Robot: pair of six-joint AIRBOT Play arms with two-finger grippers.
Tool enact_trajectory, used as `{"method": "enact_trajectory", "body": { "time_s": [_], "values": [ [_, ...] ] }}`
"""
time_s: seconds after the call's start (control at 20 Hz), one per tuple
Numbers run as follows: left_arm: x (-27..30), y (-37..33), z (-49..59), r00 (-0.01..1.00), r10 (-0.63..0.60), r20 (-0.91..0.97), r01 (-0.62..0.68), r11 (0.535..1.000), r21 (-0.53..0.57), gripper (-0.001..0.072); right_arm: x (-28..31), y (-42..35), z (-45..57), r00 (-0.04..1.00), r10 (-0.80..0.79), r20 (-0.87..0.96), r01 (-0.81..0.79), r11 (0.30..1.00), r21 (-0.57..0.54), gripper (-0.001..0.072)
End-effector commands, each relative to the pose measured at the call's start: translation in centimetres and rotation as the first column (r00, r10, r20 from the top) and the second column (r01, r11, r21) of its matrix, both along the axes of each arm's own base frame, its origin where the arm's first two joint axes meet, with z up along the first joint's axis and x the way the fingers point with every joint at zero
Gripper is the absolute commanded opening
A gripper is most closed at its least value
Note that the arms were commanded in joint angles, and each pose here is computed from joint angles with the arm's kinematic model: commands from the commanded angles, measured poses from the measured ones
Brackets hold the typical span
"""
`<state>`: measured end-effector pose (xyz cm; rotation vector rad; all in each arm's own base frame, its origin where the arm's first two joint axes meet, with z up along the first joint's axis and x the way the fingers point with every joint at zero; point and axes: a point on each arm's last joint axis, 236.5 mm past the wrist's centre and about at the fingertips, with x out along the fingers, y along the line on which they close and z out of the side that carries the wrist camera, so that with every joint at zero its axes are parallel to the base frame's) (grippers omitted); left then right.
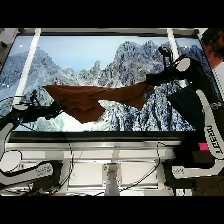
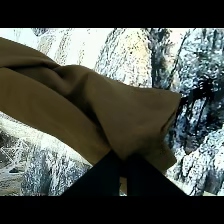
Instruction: Fold the clothes and pants, and hang the long-sleeved shirts on hangers.
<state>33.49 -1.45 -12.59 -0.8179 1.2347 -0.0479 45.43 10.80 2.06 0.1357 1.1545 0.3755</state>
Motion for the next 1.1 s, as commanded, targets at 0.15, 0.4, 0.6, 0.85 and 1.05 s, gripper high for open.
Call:
{"method": "enact_trajectory", "body": {
  "time_s": [0.15, 0.4, 0.6, 0.85, 1.05],
  "values": [
    [-0.3, 0.0, -1.4, 1.000, 0.000, -0.027, -0.001, 1.000, -0.003, 0.0183, -0.2, 0.0, -0.1, 1.000, 0.003, -0.010, -0.003, 1.000, 0.000, 0.0016],
    [-0.5, -0.2, -1.2, 0.999, -0.022, -0.025, 0.022, 1.000, -0.013, 0.0187, -0.2, 0.0, -0.1, 1.000, 0.004, -0.011, -0.004, 1.000, 0.000, 0.0016],
    [-0.9, -0.7, -0.6, 0.996, -0.086, -0.001, 0.086, 0.996, -0.014, 0.0188, -0.2, 0.1, -0.1, 1.000, 0.004, -0.010, -0.004, 1.000, 0.000, 0.0016],
    [-1.4, -0.5, -0.9, 0.993, -0.118, -0.011, 0.118, 0.993, 0.007, 0.0360, -0.3, 0.1, -0.1, 1.000, 0.006, -0.015, -0.006, 1.000, 0.000, 0.0016],
    [-1.4, -0.5, -0.9, 0.993, -0.118, -0.011, 0.118, 0.993, 0.008, 0.0243, -0.3, 0.1, -0.1, 1.000, 0.006, -0.015, -0.006, 1.000, 0.000, 0.0016]
  ]
}}
